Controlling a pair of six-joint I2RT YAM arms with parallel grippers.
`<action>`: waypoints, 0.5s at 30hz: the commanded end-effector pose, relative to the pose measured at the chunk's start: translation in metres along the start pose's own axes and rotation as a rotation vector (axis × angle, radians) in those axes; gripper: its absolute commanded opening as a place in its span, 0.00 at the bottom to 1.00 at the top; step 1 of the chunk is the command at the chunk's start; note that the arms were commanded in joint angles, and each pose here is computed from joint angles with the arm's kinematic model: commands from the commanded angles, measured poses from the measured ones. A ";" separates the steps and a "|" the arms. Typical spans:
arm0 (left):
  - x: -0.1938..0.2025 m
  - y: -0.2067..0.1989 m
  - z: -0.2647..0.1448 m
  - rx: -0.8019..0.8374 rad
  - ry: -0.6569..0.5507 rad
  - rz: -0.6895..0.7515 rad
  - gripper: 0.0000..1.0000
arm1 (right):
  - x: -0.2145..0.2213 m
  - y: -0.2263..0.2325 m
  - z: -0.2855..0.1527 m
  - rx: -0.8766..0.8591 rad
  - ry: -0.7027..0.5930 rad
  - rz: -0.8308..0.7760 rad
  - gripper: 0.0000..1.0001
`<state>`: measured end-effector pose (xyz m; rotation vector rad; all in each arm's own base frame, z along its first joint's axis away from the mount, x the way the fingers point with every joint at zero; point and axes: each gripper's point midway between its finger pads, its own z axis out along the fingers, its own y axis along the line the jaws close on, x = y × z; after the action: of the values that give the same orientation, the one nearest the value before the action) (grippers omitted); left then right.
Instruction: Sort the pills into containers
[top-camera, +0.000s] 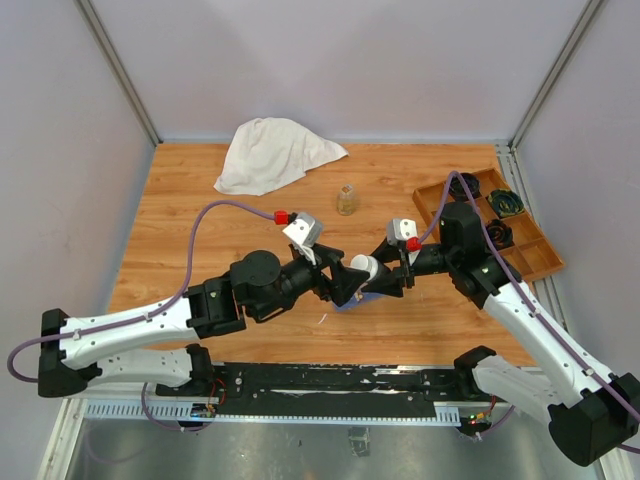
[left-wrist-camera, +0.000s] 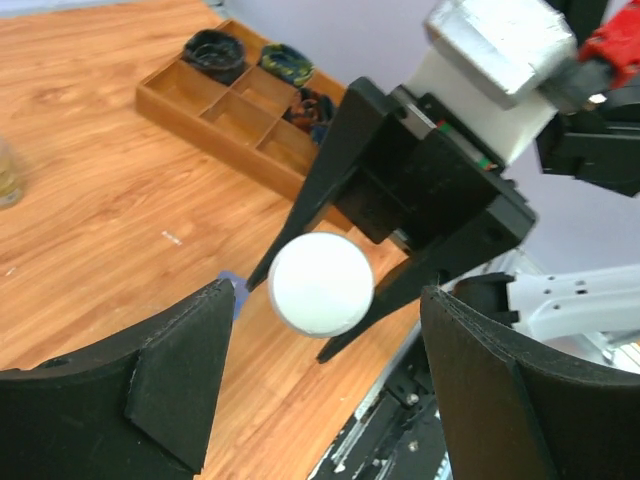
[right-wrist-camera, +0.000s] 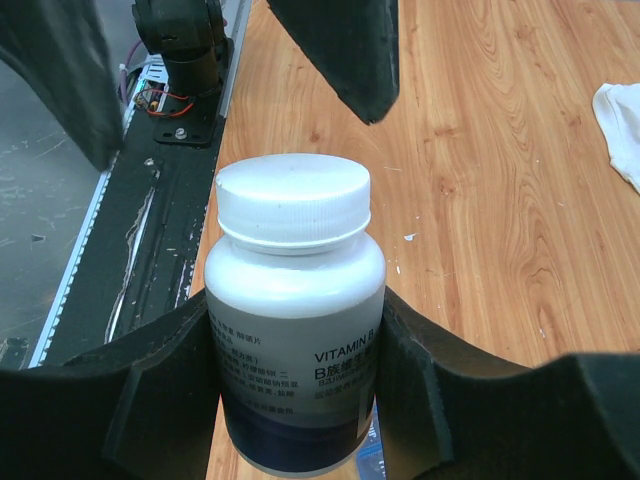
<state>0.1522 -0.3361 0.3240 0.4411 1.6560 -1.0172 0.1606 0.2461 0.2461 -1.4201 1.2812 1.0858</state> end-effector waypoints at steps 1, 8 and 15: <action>-0.003 0.012 0.004 -0.100 0.003 0.023 0.80 | -0.008 -0.009 -0.005 0.032 -0.014 -0.025 0.02; -0.004 0.008 0.012 -0.101 0.017 0.044 0.73 | -0.008 -0.009 -0.005 0.031 -0.016 -0.027 0.02; -0.001 0.005 0.016 -0.087 0.031 0.052 0.58 | -0.009 -0.009 -0.005 0.032 -0.017 -0.028 0.02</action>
<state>0.1659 -0.3421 0.3067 0.4483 1.7325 -0.8849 0.1612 0.2460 0.2457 -1.4188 1.2844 1.0825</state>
